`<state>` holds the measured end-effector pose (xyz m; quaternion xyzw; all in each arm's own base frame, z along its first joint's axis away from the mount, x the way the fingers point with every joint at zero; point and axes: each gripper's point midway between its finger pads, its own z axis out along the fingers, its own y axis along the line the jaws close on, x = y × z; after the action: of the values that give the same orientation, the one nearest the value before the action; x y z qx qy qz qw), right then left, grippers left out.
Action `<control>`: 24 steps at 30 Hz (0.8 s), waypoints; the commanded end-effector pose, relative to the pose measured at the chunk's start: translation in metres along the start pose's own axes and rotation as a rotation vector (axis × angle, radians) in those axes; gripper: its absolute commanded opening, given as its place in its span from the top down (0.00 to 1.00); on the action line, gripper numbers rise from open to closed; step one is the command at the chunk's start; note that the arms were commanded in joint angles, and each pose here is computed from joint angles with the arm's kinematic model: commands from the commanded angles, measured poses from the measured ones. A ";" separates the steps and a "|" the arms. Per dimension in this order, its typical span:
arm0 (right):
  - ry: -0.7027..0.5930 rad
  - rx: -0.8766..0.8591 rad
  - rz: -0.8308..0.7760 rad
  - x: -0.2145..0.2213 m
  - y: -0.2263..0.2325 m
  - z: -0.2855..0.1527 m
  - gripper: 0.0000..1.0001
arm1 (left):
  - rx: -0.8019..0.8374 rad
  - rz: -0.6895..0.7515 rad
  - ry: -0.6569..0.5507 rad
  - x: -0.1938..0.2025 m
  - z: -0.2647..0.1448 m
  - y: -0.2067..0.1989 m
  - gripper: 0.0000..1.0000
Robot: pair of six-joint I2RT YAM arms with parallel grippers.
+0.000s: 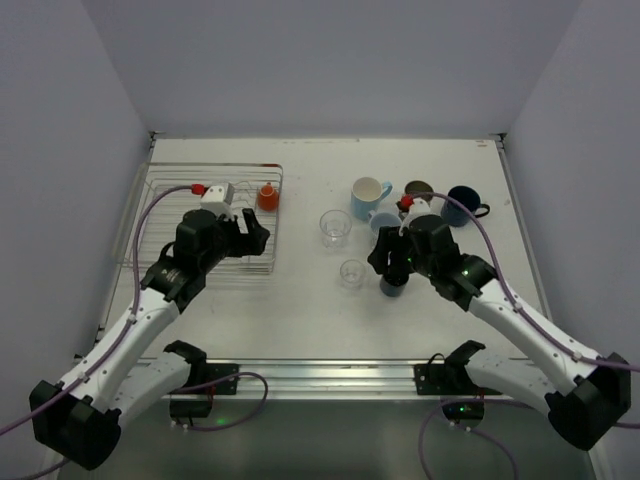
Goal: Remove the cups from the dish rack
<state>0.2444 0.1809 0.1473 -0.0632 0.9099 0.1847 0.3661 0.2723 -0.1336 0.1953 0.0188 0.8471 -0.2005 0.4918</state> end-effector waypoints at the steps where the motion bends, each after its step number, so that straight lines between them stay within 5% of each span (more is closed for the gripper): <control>1: -0.120 -0.158 -0.020 -0.015 0.024 -0.024 0.42 | -0.044 -0.087 -0.184 -0.059 0.014 -0.005 0.17; 5: -0.198 -0.244 -0.011 -0.015 0.032 -0.042 0.70 | -0.197 -0.086 -0.246 -0.086 0.044 0.016 0.34; 8: -0.232 -0.285 -0.006 -0.014 0.035 -0.050 0.78 | -0.279 -0.037 -0.211 -0.099 0.079 0.024 0.36; 24: -0.285 -0.380 -0.020 -0.013 0.046 -0.064 0.80 | -0.467 0.014 -0.065 -0.083 0.196 0.057 0.42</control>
<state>0.2009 0.1950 0.2043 -0.1065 0.8111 0.3430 0.4617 0.4686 -0.1482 0.1442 -0.0726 0.8746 -0.0240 0.4788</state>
